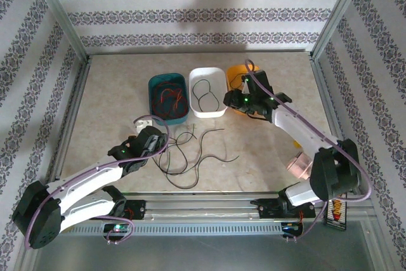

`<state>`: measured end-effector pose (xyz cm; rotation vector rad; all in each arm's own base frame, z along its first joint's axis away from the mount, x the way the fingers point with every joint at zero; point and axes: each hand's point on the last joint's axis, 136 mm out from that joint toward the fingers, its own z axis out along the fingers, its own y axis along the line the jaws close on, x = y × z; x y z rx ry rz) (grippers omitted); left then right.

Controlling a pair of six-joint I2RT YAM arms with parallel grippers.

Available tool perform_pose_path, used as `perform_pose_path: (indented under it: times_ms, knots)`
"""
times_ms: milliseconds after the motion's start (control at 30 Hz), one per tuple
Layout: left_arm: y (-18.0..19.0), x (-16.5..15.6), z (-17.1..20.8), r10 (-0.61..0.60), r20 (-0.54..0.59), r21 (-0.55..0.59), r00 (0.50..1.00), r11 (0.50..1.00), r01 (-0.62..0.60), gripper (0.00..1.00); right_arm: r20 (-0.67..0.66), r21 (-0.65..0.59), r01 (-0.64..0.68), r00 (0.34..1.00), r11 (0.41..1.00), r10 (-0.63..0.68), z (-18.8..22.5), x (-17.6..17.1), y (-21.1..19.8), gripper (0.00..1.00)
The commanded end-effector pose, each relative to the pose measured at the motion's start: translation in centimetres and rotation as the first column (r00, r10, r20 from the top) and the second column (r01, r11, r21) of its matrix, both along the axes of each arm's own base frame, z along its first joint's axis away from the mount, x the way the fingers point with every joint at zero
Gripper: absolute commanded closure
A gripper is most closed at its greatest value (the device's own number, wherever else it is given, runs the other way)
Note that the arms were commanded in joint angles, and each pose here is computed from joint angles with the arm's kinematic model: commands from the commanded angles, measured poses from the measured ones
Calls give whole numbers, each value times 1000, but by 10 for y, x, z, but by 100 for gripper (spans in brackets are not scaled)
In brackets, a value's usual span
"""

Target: Untangle the cables

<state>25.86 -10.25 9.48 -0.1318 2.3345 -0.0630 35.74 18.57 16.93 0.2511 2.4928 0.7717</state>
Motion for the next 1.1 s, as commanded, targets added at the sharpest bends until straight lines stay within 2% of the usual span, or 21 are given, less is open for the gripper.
perform_pose_path:
  times_ms: [0,300,533,667,900,1067]
  knots:
    - [-18,-3,-2,-159,-17,-17,987,987,159,11,-37,-19,28,999,999,-29,-16,-18,-16,58]
    - [-29,4,-23,-263,-156,31,952,962,271,8,-74,21,45,996,999,-43,-25,-30,-23,57]
    - [-32,16,-36,-265,-215,51,940,958,281,8,-72,51,49,996,997,-45,-19,-29,-27,57]
    - [-46,10,-40,-330,-271,-1,904,939,343,13,-81,59,56,995,997,-51,-21,-33,-30,57]
    - [-65,-10,-27,-430,-306,-133,849,903,409,19,-100,58,60,993,996,-54,-29,-36,-33,57]
    - [-61,-18,-31,-421,-363,-132,831,906,401,25,-100,71,59,994,996,-52,-28,-32,-30,57]
